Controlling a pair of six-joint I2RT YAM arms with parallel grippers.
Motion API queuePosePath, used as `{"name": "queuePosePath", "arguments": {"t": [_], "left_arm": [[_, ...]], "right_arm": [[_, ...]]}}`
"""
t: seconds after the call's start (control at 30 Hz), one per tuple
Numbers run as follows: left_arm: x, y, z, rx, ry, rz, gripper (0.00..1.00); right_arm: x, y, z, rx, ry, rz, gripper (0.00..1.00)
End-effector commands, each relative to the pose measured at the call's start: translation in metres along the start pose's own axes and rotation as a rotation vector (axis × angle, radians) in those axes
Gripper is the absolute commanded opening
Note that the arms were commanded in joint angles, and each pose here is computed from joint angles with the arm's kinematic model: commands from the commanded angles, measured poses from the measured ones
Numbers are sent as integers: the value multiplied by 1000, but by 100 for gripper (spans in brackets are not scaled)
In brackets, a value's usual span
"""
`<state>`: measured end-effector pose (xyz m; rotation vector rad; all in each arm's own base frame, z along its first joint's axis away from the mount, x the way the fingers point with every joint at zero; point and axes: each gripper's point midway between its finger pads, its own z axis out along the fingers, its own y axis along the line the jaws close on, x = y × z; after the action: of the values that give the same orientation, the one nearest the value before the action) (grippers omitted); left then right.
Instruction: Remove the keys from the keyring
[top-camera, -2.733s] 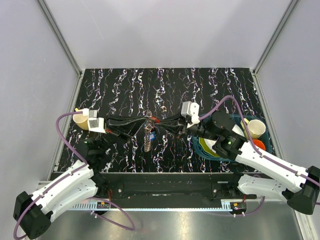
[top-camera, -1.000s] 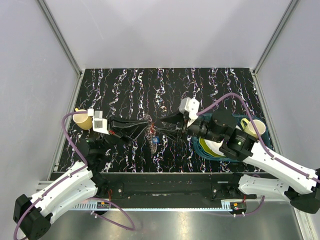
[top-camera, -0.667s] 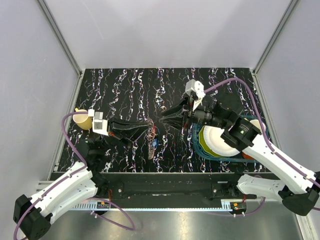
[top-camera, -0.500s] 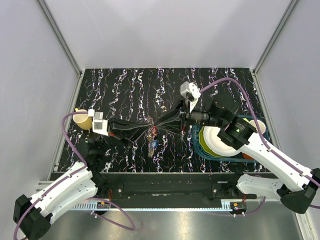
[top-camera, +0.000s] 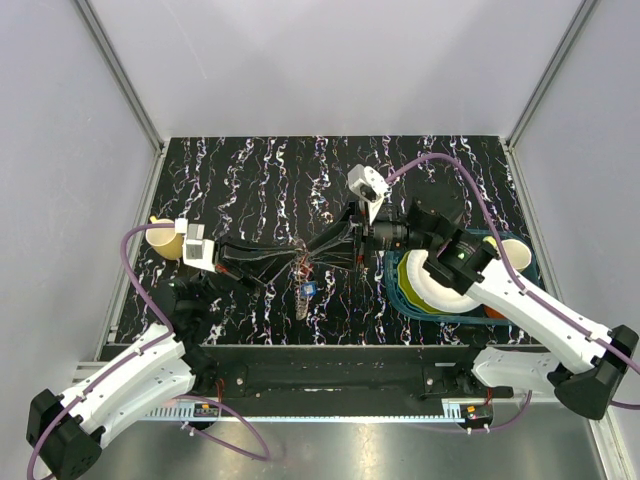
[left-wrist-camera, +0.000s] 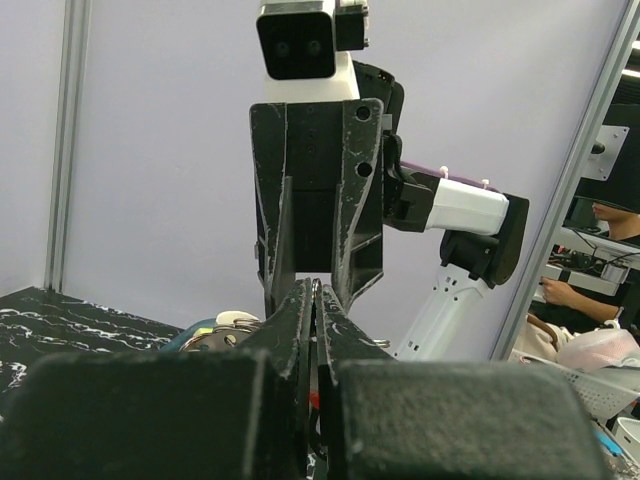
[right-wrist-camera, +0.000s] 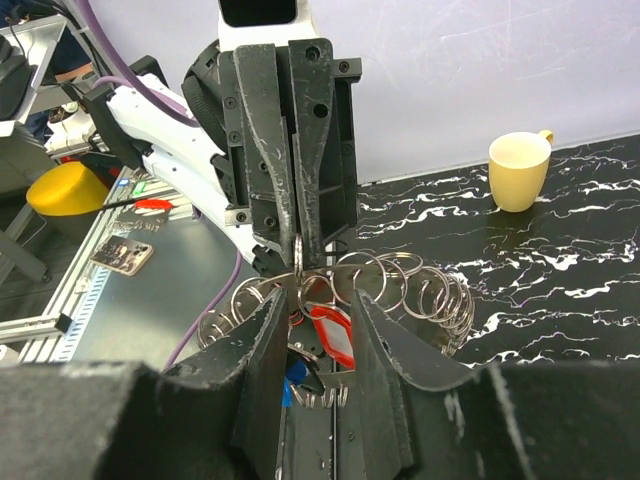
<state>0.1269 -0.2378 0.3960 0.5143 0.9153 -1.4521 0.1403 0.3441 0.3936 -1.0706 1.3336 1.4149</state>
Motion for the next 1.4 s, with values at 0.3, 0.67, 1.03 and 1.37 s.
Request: {"name": "queuePosePath", "arguments": {"t": [0.3,0.67,1.03,1.37], "left_arm": [[-21,-16,1,65,-71,53,0],[-20,-16,1,64,-69,50,0],[-17,-13,3,62,-61,37,0],[-14,-2,1,-13,-38,24,8]], "right_arm": [[-6,2,6,-49,-33,-4,35],[-6,1,9,-55,-55,5,30],[-4,-4,13,-53,-76,7,22],[-7,14,-2,-103,-133,-119,0]]}}
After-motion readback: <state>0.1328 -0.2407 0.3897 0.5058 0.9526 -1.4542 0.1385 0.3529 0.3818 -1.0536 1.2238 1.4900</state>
